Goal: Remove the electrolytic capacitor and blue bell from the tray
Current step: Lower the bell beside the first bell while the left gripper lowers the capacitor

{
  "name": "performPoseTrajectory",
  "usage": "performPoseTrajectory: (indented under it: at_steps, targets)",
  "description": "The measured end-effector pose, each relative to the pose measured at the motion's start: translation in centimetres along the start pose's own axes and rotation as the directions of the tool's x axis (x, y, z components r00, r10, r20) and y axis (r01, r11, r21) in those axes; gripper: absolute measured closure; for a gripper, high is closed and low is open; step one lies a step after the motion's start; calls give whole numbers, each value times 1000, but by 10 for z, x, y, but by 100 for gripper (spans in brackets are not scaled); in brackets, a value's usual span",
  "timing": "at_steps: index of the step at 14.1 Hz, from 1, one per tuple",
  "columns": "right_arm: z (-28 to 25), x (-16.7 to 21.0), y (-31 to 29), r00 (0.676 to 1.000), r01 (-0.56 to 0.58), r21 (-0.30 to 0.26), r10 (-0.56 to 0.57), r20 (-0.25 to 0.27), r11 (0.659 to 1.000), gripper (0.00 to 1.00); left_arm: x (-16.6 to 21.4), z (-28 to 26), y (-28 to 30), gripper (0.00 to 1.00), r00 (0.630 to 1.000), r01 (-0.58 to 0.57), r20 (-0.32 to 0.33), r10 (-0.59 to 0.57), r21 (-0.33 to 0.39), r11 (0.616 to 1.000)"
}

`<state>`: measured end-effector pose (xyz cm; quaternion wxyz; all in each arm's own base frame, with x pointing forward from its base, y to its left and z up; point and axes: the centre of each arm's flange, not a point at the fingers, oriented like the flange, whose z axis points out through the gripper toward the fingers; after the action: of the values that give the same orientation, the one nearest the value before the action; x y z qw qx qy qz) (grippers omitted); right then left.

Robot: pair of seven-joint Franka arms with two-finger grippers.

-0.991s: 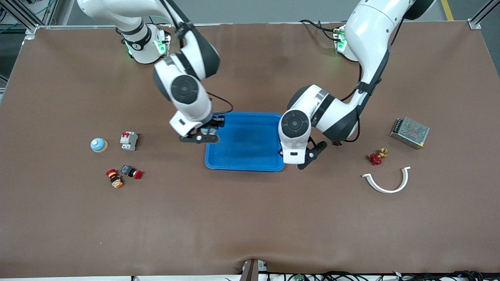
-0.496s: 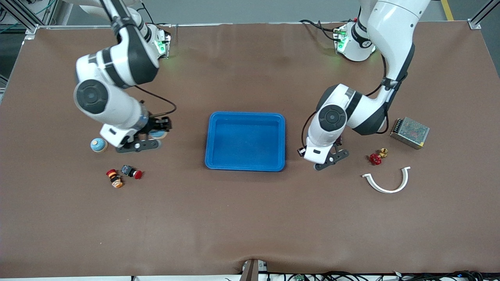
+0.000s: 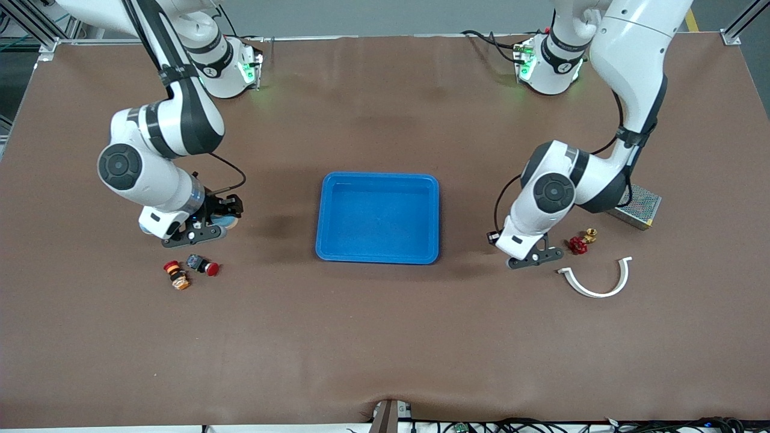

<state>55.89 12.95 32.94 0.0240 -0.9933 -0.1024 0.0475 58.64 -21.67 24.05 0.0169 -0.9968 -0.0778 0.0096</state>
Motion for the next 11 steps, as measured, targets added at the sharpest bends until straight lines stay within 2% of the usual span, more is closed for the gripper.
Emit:
performPoseTrajectory:
  at_steps: [4, 6, 11]
  targets:
    - [28, -8, 2, 998, 9, -7, -9, -55, 1000, 35, 12, 6, -29, 66, 991, -131, -4, 131, -6, 991]
    - [45, -11, 4, 998, 7, -10, -8, -64, 1000, 35, 14, 8, -37, 66, 985, -172, 0, 172, -6, 985]
    - [94, -2, 10, 996, 11, -22, -13, -91, 1000, 35, 16, 19, -42, 66, 980, -200, -12, 200, -18, 980]
